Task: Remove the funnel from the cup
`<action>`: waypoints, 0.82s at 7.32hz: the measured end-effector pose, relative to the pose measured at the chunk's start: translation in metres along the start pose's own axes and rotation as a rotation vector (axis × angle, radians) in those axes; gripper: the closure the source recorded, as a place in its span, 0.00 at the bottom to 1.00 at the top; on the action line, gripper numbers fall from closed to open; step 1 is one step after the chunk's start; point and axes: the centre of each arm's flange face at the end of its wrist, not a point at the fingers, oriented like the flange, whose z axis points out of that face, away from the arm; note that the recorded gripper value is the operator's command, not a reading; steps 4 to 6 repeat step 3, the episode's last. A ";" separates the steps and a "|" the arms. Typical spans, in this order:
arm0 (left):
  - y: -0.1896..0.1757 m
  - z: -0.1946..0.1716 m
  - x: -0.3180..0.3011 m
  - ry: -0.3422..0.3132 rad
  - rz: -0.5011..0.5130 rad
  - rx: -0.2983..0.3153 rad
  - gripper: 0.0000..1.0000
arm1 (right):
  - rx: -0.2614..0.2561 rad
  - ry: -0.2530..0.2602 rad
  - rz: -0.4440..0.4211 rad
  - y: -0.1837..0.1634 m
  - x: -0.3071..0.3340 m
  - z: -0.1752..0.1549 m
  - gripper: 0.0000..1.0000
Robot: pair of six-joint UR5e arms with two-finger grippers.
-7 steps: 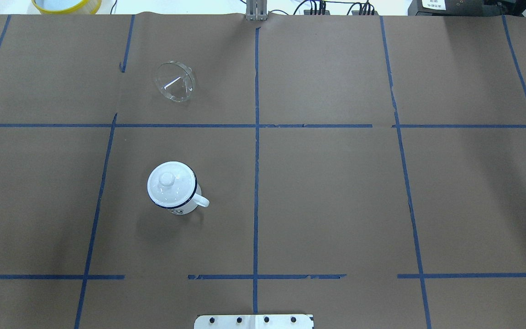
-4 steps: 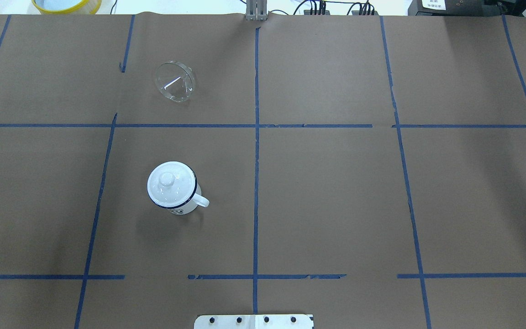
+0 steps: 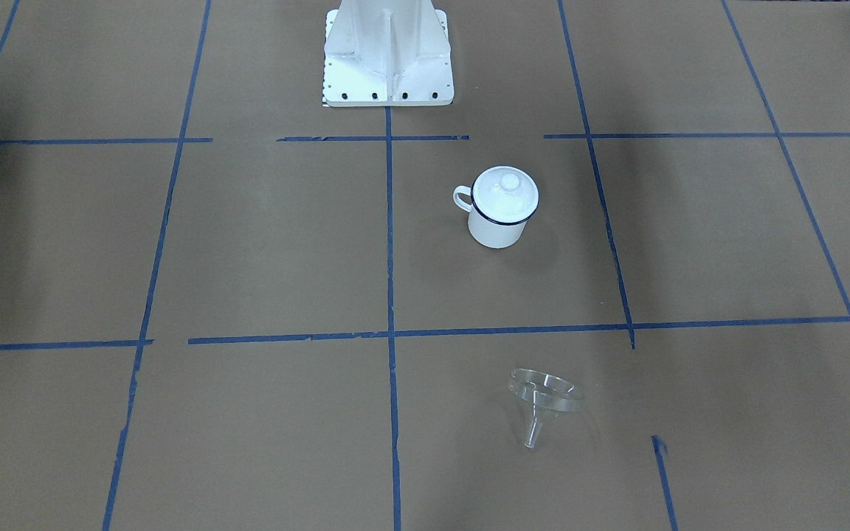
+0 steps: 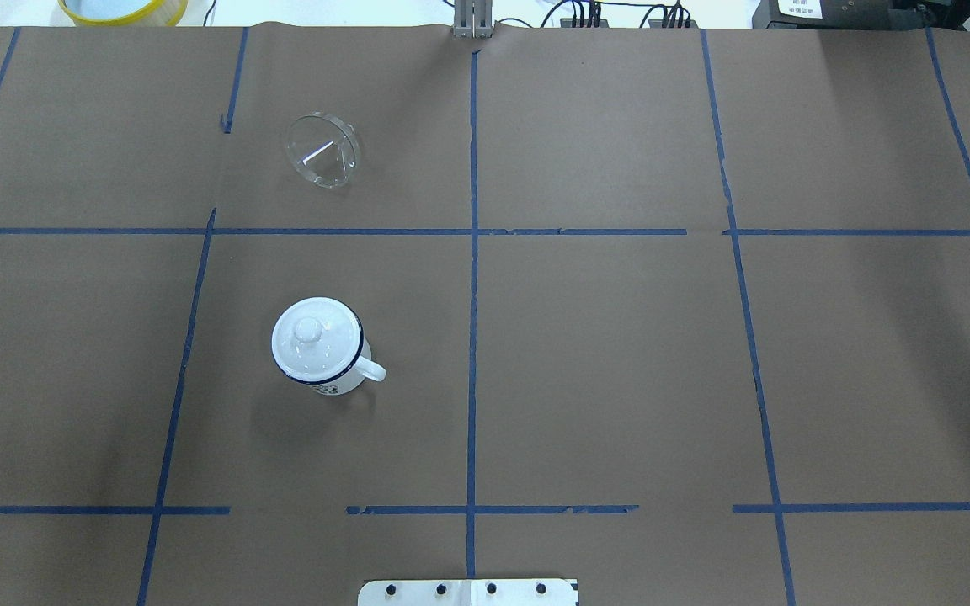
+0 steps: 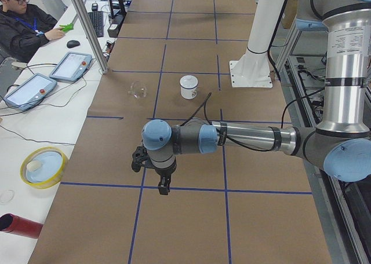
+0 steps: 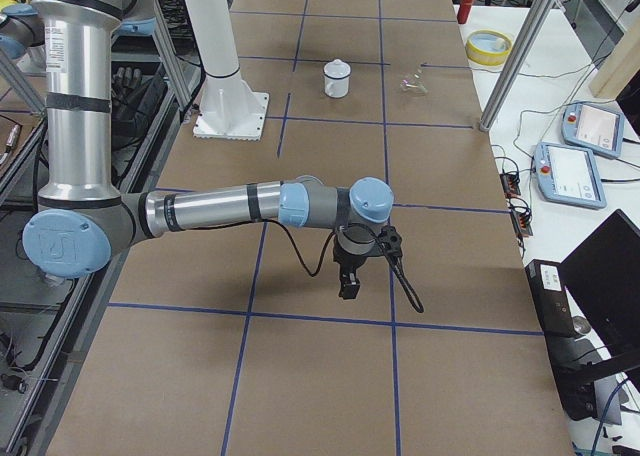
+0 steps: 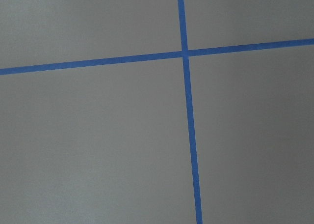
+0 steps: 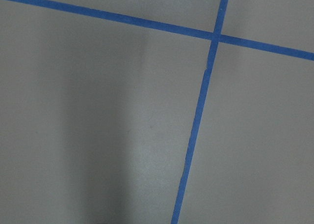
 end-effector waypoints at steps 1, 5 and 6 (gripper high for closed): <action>0.001 0.000 0.000 0.000 0.000 0.000 0.00 | 0.000 0.000 0.000 0.000 0.000 0.000 0.00; 0.002 -0.001 0.001 0.004 0.002 0.002 0.00 | 0.000 0.000 0.000 0.000 0.000 0.000 0.00; 0.002 -0.001 0.001 0.004 0.002 0.002 0.00 | 0.000 0.000 0.000 0.000 0.000 0.000 0.00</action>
